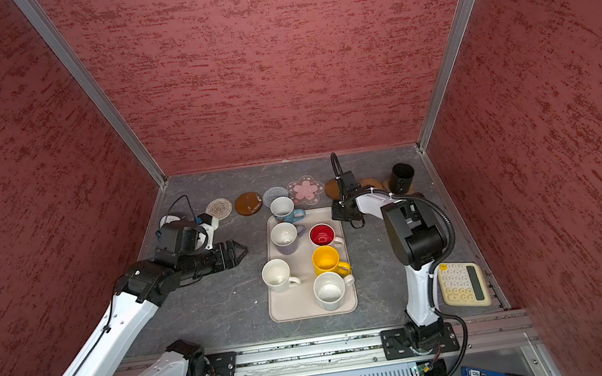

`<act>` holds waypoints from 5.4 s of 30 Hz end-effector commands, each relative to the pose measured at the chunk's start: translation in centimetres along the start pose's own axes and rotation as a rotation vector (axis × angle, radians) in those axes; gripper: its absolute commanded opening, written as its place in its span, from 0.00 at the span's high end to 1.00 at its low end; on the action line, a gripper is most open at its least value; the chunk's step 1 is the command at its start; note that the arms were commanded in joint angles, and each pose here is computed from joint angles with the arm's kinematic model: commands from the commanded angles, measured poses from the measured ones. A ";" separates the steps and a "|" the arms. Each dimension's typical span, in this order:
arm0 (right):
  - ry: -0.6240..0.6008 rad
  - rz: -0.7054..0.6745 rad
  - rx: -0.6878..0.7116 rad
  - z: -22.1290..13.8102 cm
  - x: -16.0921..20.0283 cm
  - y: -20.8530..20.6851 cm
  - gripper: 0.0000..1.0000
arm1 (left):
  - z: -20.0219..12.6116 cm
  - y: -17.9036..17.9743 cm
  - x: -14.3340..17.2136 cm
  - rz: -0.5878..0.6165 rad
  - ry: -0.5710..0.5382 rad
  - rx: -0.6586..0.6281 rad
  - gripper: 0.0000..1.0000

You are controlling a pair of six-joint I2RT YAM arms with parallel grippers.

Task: Place cups on coasters
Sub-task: Move the tray to the center of the table, then rotate the cup on the tray.

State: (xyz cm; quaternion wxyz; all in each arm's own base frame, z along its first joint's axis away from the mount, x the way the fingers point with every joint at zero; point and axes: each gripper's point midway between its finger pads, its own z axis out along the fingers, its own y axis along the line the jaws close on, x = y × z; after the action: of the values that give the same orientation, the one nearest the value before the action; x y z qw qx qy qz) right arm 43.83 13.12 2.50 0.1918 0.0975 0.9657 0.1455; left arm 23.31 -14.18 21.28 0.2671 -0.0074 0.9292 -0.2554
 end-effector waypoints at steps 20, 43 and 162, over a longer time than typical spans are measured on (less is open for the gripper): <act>-0.164 -0.007 0.011 -3.1 -3.6 -2.5 0.55 | -0.3 -0.6 -1.3 0.016 -0.013 -0.001 0.17; -0.368 0.043 -0.089 -12.6 -4.3 -0.4 0.29 | 3.8 -7.7 5.0 0.072 0.065 -0.248 0.22; -0.459 -0.024 -0.295 -14.0 -1.9 1.6 0.22 | 10.2 2.9 9.2 0.085 0.048 -0.285 0.57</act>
State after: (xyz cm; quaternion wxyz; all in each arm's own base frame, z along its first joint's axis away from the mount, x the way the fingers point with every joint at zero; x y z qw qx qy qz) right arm 39.82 11.19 15.82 0.4108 0.0770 0.8692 0.2642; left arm 22.11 -19.90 6.19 0.2660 0.0418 0.9533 -0.1367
